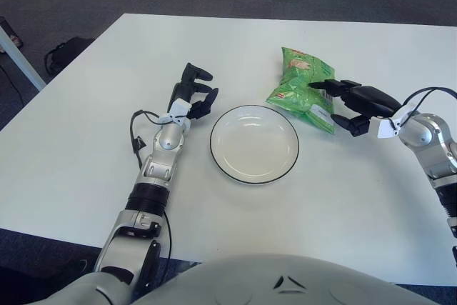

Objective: Put the snack into the plate.

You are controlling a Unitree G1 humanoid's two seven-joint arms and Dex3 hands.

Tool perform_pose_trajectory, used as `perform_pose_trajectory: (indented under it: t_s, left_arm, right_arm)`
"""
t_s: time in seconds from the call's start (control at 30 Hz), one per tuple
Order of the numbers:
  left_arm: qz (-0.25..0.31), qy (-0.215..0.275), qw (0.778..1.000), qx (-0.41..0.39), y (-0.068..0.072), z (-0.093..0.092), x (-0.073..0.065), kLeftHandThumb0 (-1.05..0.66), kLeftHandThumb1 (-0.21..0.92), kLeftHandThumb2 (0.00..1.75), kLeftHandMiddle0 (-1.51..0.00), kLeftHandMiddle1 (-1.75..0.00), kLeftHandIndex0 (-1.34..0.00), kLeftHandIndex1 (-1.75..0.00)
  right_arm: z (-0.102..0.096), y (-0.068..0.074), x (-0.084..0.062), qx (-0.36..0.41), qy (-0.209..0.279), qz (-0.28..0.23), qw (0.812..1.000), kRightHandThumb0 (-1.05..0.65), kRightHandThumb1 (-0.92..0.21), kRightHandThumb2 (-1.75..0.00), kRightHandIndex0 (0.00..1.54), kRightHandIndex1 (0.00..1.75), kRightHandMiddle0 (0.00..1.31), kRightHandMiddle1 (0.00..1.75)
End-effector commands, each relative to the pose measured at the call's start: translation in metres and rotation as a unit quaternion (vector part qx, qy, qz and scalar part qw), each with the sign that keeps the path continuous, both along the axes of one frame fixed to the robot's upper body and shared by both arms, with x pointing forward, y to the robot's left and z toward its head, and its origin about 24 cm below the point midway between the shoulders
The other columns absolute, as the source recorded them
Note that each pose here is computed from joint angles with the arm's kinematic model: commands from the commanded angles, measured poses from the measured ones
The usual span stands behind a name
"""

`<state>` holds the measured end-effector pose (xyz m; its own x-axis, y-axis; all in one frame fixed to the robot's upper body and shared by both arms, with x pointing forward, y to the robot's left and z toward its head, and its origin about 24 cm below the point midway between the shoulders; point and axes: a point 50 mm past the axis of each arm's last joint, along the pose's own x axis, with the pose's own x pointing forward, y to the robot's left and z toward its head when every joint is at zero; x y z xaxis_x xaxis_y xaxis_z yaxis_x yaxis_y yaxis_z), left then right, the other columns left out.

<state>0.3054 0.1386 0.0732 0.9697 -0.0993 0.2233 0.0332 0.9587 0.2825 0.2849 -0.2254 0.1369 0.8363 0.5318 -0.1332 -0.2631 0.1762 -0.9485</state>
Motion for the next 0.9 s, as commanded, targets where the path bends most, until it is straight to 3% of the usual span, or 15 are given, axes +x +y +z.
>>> perform_pose_trajectory:
  t_s: [0.0, 0.3, 0.57, 0.87]
  left_arm:
    - [-0.002, 0.03, 1.0, -0.006, -0.002, -0.017, -0.006, -0.35, 0.92, 0.52, -0.43, -1.21, -0.19, -1.75]
    - [-0.001, 0.026, 1.0, -0.002, -0.001, -0.019, -0.007, -0.35, 0.92, 0.52, -0.44, -1.21, -0.19, -1.75]
    - [-0.003, 0.027, 1.0, 0.001, -0.001, -0.021, -0.007, -0.35, 0.92, 0.52, -0.43, -1.22, -0.19, -1.75]
    - [-0.011, 0.019, 1.0, -0.003, -0.004, -0.023, -0.007, -0.35, 0.92, 0.52, -0.42, -1.23, -0.19, -1.75]
  right_arm:
    - [0.009, -0.002, 0.0, -0.015, -0.019, -0.01, 1.0, -0.84, -0.92, -1.09, 0.12, 0.21, 0.0, 0.34]
    - [0.018, -0.01, 0.003, -0.007, -0.064, -0.042, 0.997, -0.79, -0.92, -1.04, 0.14, 0.22, 0.0, 0.44]
    - [0.035, -0.011, 0.006, -0.02, -0.113, -0.04, 0.993, -0.7, -0.92, -1.0, 0.14, 0.23, 0.0, 0.49]
    - [0.045, -0.017, 0.032, -0.05, -0.173, -0.03, 0.983, -0.59, -0.92, -0.89, 0.15, 0.24, 0.0, 0.59]
